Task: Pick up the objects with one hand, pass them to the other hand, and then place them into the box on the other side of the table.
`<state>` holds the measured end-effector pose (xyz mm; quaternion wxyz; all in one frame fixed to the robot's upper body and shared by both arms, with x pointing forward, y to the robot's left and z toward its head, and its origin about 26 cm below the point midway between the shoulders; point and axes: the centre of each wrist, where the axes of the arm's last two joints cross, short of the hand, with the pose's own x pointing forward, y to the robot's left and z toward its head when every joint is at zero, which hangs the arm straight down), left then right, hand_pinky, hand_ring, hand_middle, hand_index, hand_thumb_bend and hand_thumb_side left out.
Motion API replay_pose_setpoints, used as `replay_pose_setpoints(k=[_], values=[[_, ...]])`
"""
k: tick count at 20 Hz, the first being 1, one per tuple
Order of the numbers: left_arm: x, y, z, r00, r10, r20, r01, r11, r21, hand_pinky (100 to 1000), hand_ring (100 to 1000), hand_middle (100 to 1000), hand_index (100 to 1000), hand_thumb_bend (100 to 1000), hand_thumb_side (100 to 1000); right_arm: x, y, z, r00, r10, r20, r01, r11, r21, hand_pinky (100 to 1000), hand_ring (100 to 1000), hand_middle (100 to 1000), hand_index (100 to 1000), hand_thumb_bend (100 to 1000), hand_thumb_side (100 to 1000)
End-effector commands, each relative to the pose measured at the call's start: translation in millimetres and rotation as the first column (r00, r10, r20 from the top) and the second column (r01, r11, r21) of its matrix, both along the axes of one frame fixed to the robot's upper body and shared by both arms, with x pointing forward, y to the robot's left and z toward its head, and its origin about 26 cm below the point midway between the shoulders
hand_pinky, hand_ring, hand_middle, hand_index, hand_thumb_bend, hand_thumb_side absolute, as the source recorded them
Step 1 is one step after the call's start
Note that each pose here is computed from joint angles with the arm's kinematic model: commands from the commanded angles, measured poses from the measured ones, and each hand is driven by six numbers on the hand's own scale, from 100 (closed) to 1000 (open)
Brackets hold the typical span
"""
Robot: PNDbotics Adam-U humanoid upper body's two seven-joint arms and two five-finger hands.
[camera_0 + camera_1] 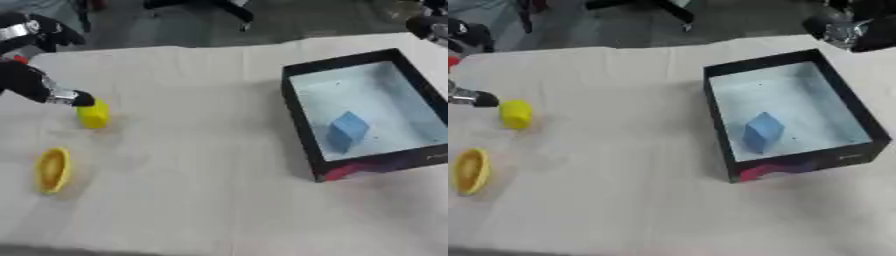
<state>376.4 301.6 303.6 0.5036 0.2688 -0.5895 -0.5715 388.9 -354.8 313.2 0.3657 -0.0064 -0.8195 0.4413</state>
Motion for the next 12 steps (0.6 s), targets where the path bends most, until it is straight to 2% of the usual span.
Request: replay_pose_setpoints(k=[1, 7, 12], values=[[-6.2, 16.0, 13.0, 1.000, 0.019, -0.010, -0.018, 0.998, 0.063, 875, 898, 818, 862, 741, 339, -8.0, -3.0, 16.9, 0.999, -0.006, 0.040, 0.006, 1.000, -0.007, 1000, 1000, 813, 1000, 267, 200], [-11.8, 27.2, 2.4, 0.996, 0.045, -0.073, -0.035, 0.991, 0.126, 870, 895, 812, 871, 764, 280, -8.7, -2.7, 17.1, 0.999, -0.012, 0.042, 0.012, 1.000, 0.000, 1000, 1000, 812, 1000, 267, 197], [-12.5, 30.0, -7.2, 0.991, 0.061, -0.119, -0.040, 0.984, 0.172, 863, 891, 809, 852, 735, 202, -8.4, -2.8, 15.5, 0.999, -0.017, 0.040, 0.017, 1.000, -0.002, 1000, 1000, 810, 1000, 264, 199]])
